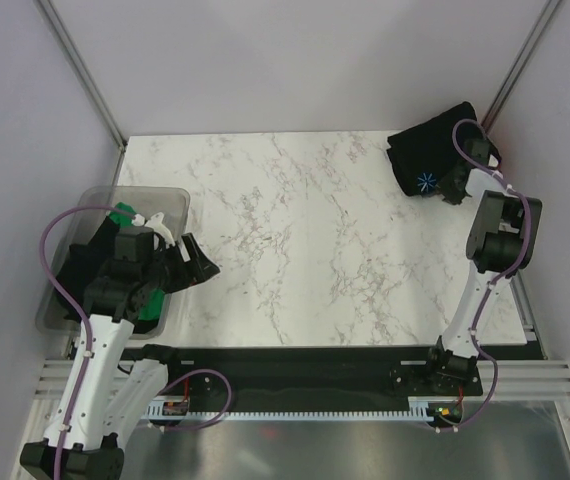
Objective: Fold and stack the t-shirts
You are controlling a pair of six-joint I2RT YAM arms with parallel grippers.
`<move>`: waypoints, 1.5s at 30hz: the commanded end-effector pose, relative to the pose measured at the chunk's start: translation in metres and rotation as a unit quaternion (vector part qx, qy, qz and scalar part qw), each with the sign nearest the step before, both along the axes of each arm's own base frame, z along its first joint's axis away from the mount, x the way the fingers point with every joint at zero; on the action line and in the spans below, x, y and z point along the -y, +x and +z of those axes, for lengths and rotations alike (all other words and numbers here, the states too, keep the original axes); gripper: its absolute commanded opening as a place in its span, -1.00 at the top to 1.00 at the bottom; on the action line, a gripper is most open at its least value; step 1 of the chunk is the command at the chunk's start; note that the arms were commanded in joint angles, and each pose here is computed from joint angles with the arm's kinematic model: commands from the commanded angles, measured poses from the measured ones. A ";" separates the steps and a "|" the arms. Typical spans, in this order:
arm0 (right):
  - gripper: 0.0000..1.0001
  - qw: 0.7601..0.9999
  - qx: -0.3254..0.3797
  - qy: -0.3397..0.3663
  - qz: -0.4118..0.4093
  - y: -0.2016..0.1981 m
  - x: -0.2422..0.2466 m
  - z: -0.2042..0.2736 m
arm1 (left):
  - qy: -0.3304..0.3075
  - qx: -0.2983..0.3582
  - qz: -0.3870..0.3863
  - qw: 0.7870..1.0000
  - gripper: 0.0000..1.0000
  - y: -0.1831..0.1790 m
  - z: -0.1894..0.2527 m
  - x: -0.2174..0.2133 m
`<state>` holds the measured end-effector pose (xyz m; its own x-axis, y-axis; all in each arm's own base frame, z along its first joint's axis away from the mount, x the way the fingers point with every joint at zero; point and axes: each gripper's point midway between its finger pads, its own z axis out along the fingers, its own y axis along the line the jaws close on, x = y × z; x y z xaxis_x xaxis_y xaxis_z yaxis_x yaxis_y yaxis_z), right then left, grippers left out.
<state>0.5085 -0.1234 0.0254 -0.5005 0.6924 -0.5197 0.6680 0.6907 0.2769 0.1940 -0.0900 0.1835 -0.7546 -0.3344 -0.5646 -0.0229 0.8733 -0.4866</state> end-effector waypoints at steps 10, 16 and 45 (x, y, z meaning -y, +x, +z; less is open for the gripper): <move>0.20 0.977 0.125 0.108 0.139 0.087 -0.104 0.033 | 0.002 0.023 -0.008 1.000 -0.63 0.006 0.007 -0.001; 0.14 0.962 0.158 0.108 0.195 0.091 -0.116 0.066 | 0.002 0.021 -0.009 1.000 -0.63 0.006 0.006 -0.001; -0.96 0.849 0.209 0.214 0.435 -0.301 -0.376 0.142 | 0.004 0.014 -0.003 1.000 -0.64 0.008 0.003 -0.002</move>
<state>0.2138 0.2452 0.1692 -0.7658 0.1937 -0.6133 -0.3252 0.7060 0.6291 0.1962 -0.0875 0.1804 -0.7591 -0.3432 -0.5531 -0.0426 0.8741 -0.4840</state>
